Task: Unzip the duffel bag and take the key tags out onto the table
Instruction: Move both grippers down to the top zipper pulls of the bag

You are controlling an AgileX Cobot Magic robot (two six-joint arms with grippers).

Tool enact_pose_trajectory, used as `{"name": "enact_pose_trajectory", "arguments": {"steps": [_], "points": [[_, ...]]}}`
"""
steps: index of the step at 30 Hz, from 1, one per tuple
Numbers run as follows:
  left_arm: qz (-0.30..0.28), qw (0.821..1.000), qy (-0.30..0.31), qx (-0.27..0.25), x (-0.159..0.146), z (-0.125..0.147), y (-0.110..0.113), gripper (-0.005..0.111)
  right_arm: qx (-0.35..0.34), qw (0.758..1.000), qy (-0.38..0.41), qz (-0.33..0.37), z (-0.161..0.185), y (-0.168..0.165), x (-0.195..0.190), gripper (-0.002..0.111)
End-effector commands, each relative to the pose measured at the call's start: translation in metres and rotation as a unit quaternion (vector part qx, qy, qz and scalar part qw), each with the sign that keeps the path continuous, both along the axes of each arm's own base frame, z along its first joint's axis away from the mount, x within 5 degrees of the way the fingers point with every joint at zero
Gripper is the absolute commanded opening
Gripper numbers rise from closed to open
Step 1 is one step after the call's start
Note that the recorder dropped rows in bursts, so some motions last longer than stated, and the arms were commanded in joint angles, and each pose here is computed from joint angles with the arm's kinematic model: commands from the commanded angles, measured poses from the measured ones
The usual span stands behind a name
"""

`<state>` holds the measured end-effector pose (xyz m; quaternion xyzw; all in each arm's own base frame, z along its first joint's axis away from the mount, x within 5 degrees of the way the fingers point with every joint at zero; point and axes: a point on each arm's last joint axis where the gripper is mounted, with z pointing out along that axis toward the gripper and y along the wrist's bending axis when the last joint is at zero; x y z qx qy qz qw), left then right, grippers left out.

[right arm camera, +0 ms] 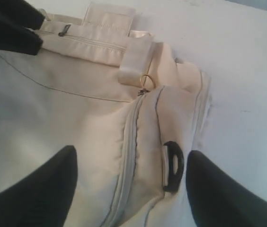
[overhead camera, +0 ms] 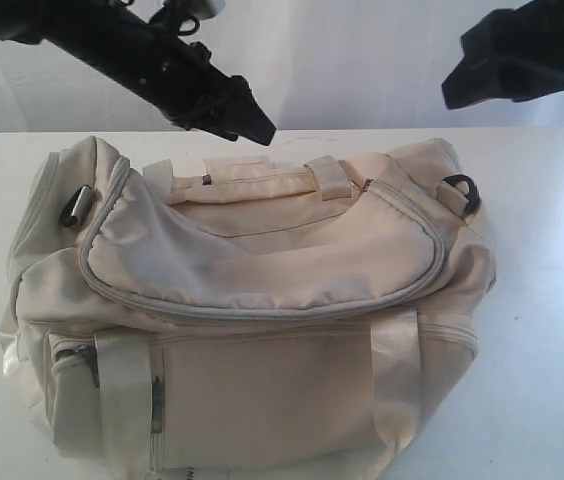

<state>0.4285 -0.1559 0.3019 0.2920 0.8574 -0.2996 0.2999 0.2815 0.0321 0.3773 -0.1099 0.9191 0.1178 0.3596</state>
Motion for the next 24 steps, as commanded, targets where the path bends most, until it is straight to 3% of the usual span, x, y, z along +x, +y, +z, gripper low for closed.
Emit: {"name": "enact_pose_trajectory", "arguments": {"steps": [1,5,12,15,20,24], "points": [[-0.013,0.999,0.000,-0.042,0.022,-0.021,-0.018,0.066,-0.012,0.999,0.008,0.033,-0.014,0.012,0.027,0.061],[-0.018,0.996,0.008,-0.086,0.037,-0.037,-0.027,0.066,-0.020,0.996,0.044,0.069,-0.026,0.026,0.056,0.061],[-0.010,0.996,0.006,-0.088,0.045,-0.042,-0.028,0.066,-0.038,0.987,0.082,0.132,-0.042,0.057,0.111,0.060],[-0.004,0.997,0.006,-0.079,0.046,-0.044,-0.023,0.066,-0.075,0.979,0.113,0.154,-0.060,0.071,0.132,0.060],[0.011,0.996,0.025,-0.090,0.049,-0.049,-0.022,0.066,-0.130,0.973,0.151,0.115,-0.080,0.071,0.153,0.060],[0.018,0.989,0.055,-0.140,0.054,-0.061,-0.028,0.066,-0.136,0.975,0.137,0.108,-0.070,0.069,0.153,0.060]]}}
